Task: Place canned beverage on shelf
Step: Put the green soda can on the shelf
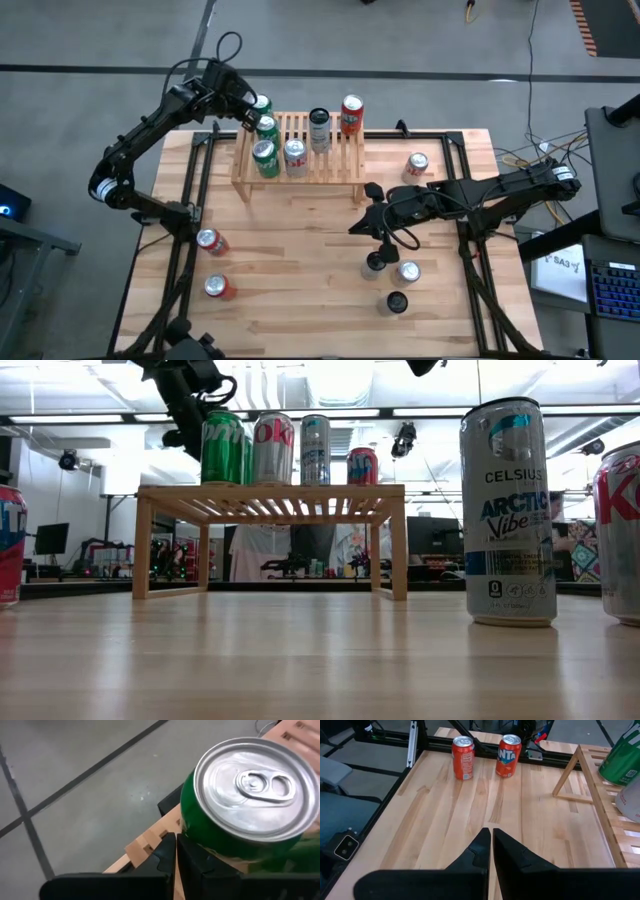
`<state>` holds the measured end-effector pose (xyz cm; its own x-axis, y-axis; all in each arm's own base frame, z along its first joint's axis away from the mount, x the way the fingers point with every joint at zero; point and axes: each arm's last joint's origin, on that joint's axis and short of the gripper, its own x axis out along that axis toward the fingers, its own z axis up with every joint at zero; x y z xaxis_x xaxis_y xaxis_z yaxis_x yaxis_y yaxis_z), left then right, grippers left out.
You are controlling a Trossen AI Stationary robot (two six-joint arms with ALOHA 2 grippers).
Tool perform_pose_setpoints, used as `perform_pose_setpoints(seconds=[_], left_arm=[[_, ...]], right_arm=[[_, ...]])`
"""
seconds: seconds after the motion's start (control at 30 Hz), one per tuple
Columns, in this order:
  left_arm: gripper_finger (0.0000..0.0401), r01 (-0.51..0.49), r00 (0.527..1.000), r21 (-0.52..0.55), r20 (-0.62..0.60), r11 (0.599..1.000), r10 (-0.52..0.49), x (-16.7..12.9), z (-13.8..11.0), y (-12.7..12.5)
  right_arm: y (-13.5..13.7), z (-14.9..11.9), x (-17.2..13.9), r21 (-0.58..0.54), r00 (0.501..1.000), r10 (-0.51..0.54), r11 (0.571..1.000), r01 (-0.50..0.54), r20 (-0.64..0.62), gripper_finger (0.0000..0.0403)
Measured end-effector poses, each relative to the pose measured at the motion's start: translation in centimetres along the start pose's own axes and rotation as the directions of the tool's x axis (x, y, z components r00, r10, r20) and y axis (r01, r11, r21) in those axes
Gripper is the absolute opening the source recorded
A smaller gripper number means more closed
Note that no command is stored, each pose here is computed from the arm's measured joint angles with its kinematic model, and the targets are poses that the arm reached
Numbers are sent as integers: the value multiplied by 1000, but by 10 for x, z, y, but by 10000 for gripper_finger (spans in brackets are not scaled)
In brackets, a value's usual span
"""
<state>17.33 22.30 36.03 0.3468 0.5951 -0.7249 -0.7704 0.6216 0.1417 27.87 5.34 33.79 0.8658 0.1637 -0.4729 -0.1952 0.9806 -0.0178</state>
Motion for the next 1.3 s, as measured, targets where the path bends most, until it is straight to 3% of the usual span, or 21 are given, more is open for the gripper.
perform_pose_setpoints(seconds=[0.53,1.3], left_arm=[[0,61,997,51,34,997,-62,0,3,-2],[0,52,998,26,22,998,-53,0,2,-1]], right_arm=[[0,0,0,0,1000,0,1000,0,0,9],[0,0,0,12,1000,0,1000,0,0,9]])
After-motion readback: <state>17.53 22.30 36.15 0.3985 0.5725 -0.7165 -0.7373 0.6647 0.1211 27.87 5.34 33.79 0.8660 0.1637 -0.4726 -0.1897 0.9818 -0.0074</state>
